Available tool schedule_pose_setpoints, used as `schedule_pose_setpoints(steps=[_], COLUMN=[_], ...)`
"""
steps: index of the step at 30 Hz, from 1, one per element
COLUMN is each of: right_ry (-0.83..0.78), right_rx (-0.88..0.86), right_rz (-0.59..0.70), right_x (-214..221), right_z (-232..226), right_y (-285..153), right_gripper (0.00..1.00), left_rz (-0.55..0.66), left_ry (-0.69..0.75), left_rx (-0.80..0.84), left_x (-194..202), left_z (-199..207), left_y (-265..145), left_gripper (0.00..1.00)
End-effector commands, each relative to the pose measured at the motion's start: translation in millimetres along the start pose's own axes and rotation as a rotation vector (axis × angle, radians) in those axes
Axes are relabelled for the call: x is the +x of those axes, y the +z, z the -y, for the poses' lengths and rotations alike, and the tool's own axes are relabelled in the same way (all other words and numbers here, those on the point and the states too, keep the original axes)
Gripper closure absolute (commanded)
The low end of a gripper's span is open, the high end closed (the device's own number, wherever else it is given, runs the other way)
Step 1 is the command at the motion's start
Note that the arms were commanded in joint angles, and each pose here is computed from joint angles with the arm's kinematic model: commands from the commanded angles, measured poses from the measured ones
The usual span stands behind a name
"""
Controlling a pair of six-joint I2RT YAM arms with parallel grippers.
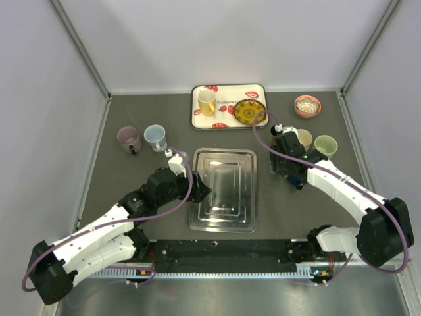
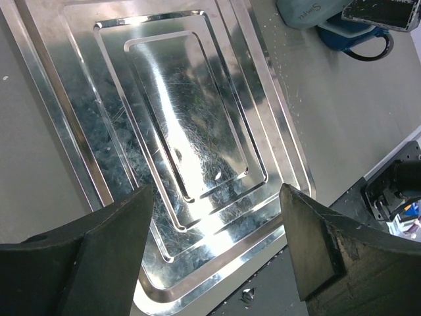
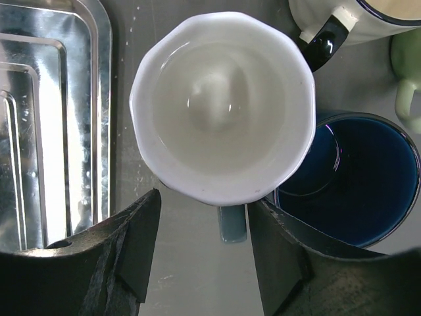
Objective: Turn the mug right side up
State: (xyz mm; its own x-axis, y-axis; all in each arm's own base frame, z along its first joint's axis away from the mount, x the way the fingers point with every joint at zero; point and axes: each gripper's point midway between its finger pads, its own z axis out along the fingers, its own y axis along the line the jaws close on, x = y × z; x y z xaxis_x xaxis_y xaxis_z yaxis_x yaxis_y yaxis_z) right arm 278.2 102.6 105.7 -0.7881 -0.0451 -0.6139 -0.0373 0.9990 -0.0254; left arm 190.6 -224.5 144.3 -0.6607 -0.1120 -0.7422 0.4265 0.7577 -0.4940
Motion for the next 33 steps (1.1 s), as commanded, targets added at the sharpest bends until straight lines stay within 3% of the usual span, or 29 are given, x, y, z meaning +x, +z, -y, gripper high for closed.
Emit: schedule_pose_setpoints(steps=[1,12,18,22,33], right_ry=[0.007,0.016,0.009,0.014,0.029], right_rx=[-0.005,-0.029,-0.026,-0.015,-0.076], right_rz=[0.034,0.038,0.022,0.005,0.131], right_x=[-12.5,-12.2,-9.6,-5.2,-31.9], right_z=[0.2,-2.0,-1.7,0.2,-8.0], right_y=[8.1,8.9,10.3,10.1,-41.0], right_gripper=[0.46,0.74,1.0,1.0,1.0], left_rz=[0.043,0.022,0.015,0.015,0.07], left_ry=[0.018,-0.005,-0.014,-0.024,-0.044], left_rx=[0.031,0.037,0.038,0.029,-0.026], left_x=[-16.0,-11.1,-8.5,-7.1,-16.0], left_z=[9.8,10.7,10.5,8.2,-1.3], left_y=[3.2,7.4,9.3,9.0,8.2], left_gripper=[0.18,0.18,0.19,0.19,0.2])
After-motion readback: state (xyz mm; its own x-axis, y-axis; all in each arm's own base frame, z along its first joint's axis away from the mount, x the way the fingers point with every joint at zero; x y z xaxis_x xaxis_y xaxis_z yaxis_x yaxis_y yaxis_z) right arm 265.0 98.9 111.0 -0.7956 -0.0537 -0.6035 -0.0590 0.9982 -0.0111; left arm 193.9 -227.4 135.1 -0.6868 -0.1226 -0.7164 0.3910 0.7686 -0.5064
